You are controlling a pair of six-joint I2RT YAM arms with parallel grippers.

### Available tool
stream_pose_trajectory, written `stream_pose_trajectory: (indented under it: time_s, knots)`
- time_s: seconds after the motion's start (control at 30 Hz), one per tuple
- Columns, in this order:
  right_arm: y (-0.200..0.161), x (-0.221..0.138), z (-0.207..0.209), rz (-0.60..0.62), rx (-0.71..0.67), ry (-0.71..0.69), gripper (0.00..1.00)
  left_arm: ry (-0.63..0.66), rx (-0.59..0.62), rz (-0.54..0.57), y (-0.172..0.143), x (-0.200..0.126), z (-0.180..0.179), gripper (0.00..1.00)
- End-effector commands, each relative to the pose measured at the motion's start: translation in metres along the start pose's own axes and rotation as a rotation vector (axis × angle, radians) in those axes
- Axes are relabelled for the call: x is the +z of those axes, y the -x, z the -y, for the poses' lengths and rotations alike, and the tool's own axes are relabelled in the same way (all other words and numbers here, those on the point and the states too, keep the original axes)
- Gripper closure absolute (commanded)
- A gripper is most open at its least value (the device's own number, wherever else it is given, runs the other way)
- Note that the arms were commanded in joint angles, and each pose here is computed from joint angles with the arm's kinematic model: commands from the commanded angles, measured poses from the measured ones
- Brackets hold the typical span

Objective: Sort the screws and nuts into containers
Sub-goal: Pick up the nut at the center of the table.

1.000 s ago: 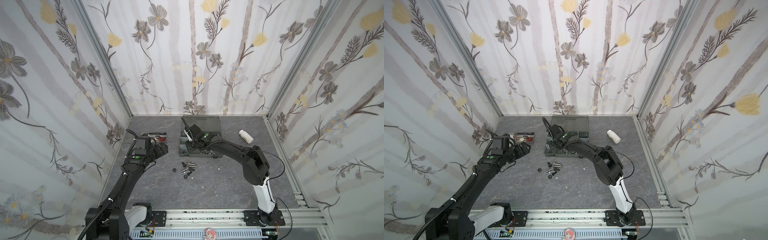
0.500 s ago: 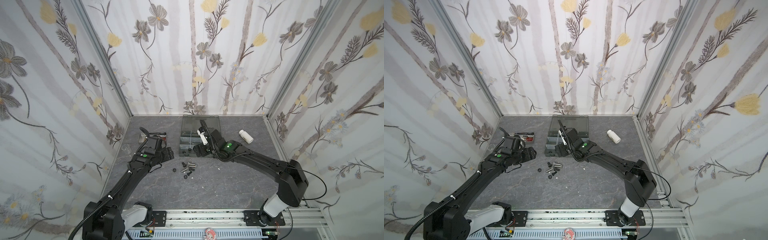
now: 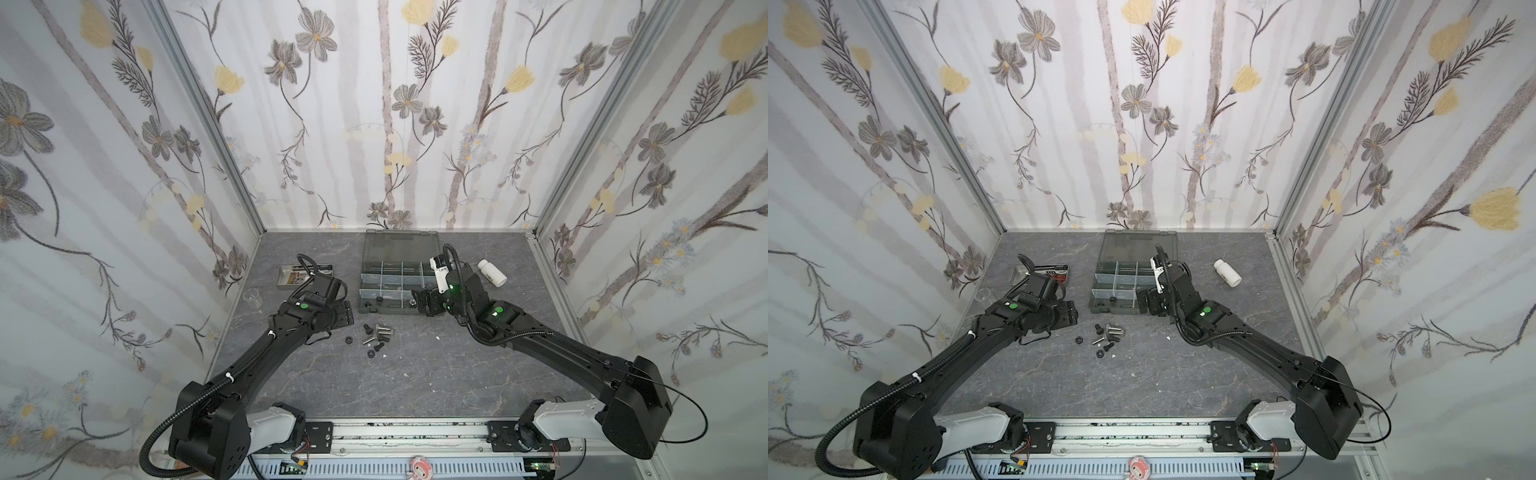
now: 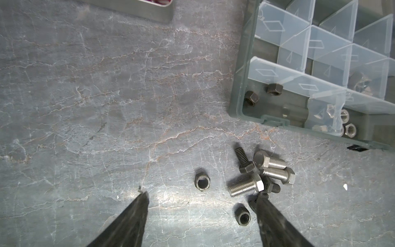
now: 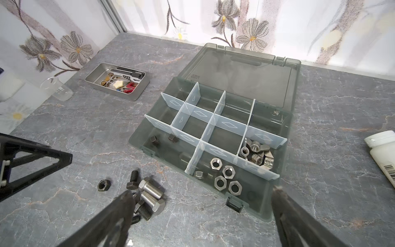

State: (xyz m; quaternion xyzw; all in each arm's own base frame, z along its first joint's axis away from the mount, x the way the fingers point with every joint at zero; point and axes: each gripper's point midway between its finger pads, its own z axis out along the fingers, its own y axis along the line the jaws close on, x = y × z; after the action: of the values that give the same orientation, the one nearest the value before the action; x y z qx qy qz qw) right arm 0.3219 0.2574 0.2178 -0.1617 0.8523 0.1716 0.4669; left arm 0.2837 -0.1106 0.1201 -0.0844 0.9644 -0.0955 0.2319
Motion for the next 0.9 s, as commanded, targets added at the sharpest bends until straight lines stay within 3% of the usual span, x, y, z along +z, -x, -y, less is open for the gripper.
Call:
stream_pose_trajectory:
  time_s: [0.0,0.2,0.33,0.87]
  knots:
    - [0.009,-0.005,0.006,0.063,0.023,-0.007,0.00,0.041,-0.002,-0.017,-0.005,0.001,-0.004,0.21]
    - [-0.009,-0.008,0.022,0.060,0.029,-0.034,0.00,0.070,0.043,-0.054,-0.009,0.005,-0.001,0.15]
    - [-0.011,-0.018,0.032,0.110,0.055,-0.056,0.00,0.084,0.051,-0.075,-0.010,0.008,-0.001,0.00]
    - [-0.029,-0.021,0.044,0.143,0.088,-0.051,0.00,0.126,0.058,-0.146,-0.021,0.030,-0.001,0.04]
